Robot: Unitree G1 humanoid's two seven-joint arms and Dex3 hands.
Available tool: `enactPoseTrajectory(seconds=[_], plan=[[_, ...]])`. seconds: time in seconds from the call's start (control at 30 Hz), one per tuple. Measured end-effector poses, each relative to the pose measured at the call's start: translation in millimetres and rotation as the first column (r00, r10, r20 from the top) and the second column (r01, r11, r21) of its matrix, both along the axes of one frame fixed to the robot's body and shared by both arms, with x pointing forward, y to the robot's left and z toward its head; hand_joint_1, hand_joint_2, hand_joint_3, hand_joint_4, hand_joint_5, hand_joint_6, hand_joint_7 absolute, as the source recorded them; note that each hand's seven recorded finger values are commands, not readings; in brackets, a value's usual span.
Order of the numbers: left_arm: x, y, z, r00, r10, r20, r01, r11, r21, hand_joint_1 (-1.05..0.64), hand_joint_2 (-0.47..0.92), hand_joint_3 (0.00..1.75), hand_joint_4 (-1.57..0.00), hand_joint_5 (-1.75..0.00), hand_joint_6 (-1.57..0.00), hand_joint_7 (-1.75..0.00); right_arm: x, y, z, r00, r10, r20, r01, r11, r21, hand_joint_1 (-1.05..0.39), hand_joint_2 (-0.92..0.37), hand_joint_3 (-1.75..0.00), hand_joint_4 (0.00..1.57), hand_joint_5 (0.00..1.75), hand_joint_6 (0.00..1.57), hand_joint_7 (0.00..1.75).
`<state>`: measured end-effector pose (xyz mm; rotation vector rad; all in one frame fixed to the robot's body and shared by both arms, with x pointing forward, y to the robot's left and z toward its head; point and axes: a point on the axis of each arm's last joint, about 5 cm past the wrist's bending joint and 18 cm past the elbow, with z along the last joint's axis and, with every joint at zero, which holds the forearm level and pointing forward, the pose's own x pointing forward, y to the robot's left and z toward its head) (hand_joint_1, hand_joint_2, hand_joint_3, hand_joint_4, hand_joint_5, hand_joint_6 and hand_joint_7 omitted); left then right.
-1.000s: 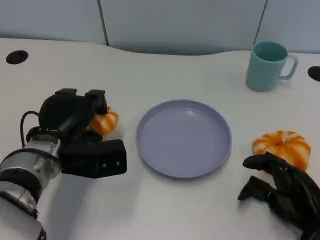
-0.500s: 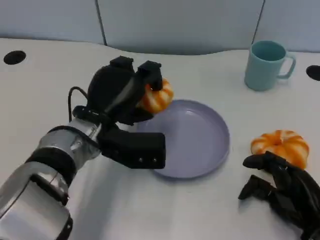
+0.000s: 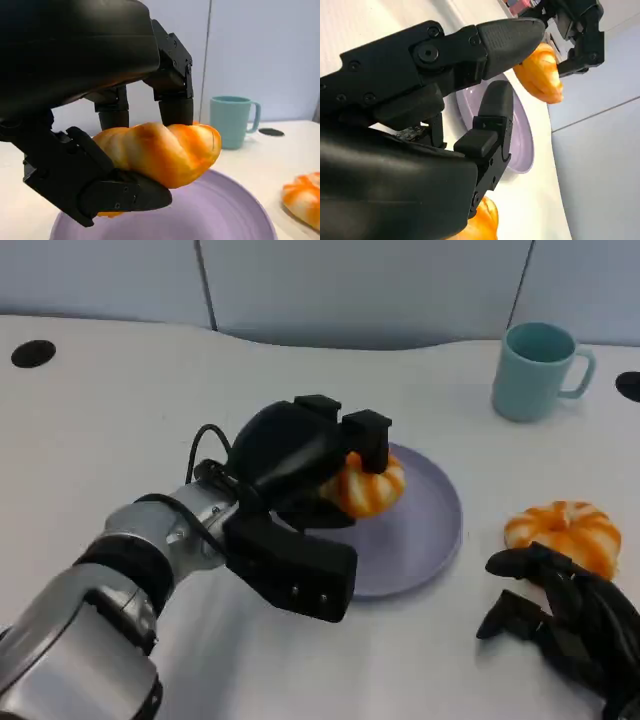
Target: Grasp the bread from the table and place it into the plate.
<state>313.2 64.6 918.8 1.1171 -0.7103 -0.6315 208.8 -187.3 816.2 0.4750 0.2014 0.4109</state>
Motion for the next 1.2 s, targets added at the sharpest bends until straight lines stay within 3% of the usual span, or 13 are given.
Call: enactPoseTrajectory(seconds=[0.1,0.13,0.2,0.47,0.5,0.53,0.57,0.6,0.67,0.8,0.83,0.97,1.2], plan=[[-1.1,-3.1,-0.2,0.999,-0.025,-0.036,0.026,0.999,0.032,-0.23,0.6,1.05,-0.93,-1.75,-0.75,-1.74,0.0,0.1,0.1,1.0,0.001,0.0,-0.001,1.0,-0.001,-0.47,-0.92,-0.16,0.64,1.43,0.68,1.01],[-1.5,-4.3,-0.3,0.999,-0.031,-0.045,0.033,0.999,0.039,-0.24,0.64,0.91,-0.93,-1.75,-0.73,-1.74,0.1,0.2,0.1,1.0,0.001,0.0,-0.001,1.0,-0.001,-0.47,-0.92,-0.16,0.65,1.43,0.68,1.01],[-2.1,-6.7,-0.4,0.997,-0.039,-0.059,0.042,0.998,0.047,-0.25,0.69,0.82,-0.92,-1.75,-0.7,-1.74,0.1,0.5,0.1,1.0,0.001,0.0,-0.001,1.0,0.0,-0.48,-0.92,-0.16,0.65,1.44,0.68,1.01],[-2.2,-10.7,1.1,0.994,-0.04,-0.103,0.044,0.998,0.042,-0.2,0.66,0.95,-0.84,-1.75,-0.7,-1.69,0.0,1.5,0.2,1.0,0.001,0.002,-0.001,1.0,0.001,-0.48,-0.92,-0.17,0.64,1.45,0.68,1.02],[-2.1,-10.6,1.2,0.994,-0.039,-0.106,0.044,0.998,0.041,-0.23,0.68,0.75,-0.68,-1.38,-0.63,-1.19,0.0,1.5,0.2,1.0,0.001,0.002,-0.001,1.0,0.001,-0.48,-0.92,-0.18,0.64,1.45,0.67,1.02],[-1.8,-10.7,1.5,0.992,-0.037,-0.119,0.043,0.998,0.045,-0.3,0.79,0.42,-0.59,-0.95,-0.64,-0.62,-0.1,1.4,0.1,1.0,0.001,0.001,-0.001,1.0,0.001,-0.48,-0.92,-0.18,0.64,1.45,0.67,1.02],[-1.2,-10.6,1.8,0.99,-0.029,-0.141,0.038,0.997,0.06,-0.32,0.85,0.26,-0.57,-0.77,-0.67,-0.38,-0.1,1.5,0.1,1.0,0.001,0.001,-0.001,1.0,0.001,-0.47,-0.92,-0.18,0.64,1.46,0.67,1.02],[-0.7,-10.3,1.6,0.987,-0.021,-0.162,0.034,0.996,0.077,-0.33,0.89,0.18,-0.57,-0.67,-0.68,-0.25,-0.2,1.4,0.1,1.0,0.001,0.002,-0.001,1.0,0.002,-0.47,-0.92,-0.18,0.64,1.46,0.67,1.02],[0.3,-9.6,1.7,0.98,-0.004,-0.198,0.024,0.995,0.099,-0.49,0.91,0.09,-0.37,-0.48,-0.5,-0.06,-0.4,1.3,0.1,1.0,0.0,0.002,0.0,1.0,0.002,-0.47,-0.92,-0.18,0.64,1.46,0.68,1.03],[1.6,-8.6,1.5,0.973,0.023,-0.231,0.01,0.99,0.14,-0.53,0.92,0.07,-0.31,-0.43,-0.45,0.0,-0.8,1.3,0.3,1.0,-0.001,0.003,0.001,1.0,0.002,-0.47,-0.92,-0.17,0.64,1.45,0.68,1.02],[1.8,-8.5,1.5,0.972,0.027,-0.234,0.008,0.99,0.143,-0.65,0.92,0.16,-0.19,-0.36,-0.35,0.0,-0.9,1.3,0.4,1.0,-0.001,0.003,0.001,1.0,0.002,-0.47,-0.92,-0.16,0.65,1.44,0.68,1.01],[2.5,-8.5,2.2,0.965,0.03,-0.261,0.017,0.984,0.178,-0.76,0.92,0.24,-0.07,-0.31,-0.25,0.0,-0.9,1.3,0.3,1.0,-0.001,-0.001,0.001,1.0,0.005,-0.46,-0.92,-0.15,0.66,1.43,0.68,1.0],[5.0,-3.3,4.8,0.962,0.038,-0.271,0.019,0.979,0.205,-0.79,0.92,0.25,-0.05,-0.31,-0.23,0.0,-0.6,1.0,-0.1,1.0,0.0,-0.007,0.001,1.0,0.014,-0.46,-0.92,-0.15,0.66,1.43,0.67,1.01]])
